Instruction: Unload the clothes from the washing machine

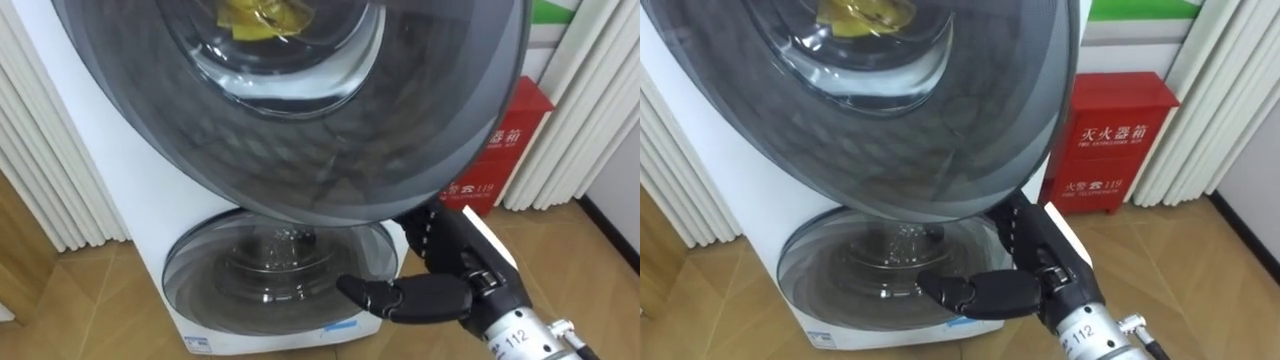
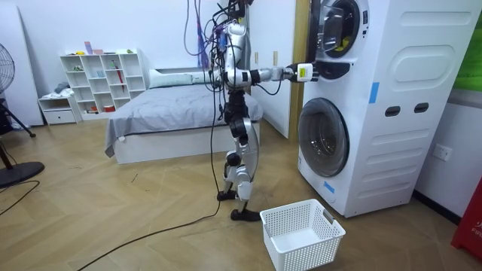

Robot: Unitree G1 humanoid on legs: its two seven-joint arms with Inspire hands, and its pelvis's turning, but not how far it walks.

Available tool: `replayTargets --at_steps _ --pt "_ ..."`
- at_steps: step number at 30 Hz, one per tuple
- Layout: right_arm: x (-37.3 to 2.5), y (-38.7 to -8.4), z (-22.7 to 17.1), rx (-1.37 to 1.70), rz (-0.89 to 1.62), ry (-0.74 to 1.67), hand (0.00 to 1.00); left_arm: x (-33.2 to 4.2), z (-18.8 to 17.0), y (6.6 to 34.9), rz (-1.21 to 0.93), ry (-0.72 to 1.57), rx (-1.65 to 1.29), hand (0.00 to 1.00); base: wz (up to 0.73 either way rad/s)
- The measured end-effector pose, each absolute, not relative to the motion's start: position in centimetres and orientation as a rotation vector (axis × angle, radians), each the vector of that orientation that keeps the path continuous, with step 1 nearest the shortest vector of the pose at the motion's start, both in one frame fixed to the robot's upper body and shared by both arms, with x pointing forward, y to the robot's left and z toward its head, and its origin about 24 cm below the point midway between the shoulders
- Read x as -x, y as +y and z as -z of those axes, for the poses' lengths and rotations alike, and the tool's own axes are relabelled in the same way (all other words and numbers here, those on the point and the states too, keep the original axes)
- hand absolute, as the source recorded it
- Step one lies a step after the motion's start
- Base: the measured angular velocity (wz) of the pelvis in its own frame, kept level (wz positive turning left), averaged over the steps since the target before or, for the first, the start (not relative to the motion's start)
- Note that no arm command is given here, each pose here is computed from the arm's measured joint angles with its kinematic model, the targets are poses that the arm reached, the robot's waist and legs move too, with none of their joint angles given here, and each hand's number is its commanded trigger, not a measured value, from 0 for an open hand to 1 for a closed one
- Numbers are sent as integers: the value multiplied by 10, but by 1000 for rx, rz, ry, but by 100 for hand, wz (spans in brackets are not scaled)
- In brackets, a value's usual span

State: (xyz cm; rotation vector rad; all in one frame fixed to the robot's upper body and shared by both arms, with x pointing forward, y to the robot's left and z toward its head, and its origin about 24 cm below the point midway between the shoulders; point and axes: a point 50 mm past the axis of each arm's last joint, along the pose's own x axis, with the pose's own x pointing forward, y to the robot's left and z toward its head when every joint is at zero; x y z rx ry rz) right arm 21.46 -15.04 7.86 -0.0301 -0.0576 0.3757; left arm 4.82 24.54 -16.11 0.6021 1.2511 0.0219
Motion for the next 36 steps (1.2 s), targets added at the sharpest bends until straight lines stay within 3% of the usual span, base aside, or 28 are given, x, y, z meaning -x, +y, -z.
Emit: replayTargets --at_steps 11,19,29,36 --pt "-223 -136 -93 79 -497 -112 0 -46 160 250 -25 1259 -610 0 2" --pt "-217 -104 -115 232 -786 -215 0 -70 156 252 8 1193 -639 0 -2" --pt "-225 -93 -134 316 -909 -285 0 -68 156 253 9 1198 -642 0 13" --pt "-218 -67 -146 271 -1021 -374 0 -71 155 253 1 1191 -633 0 22"
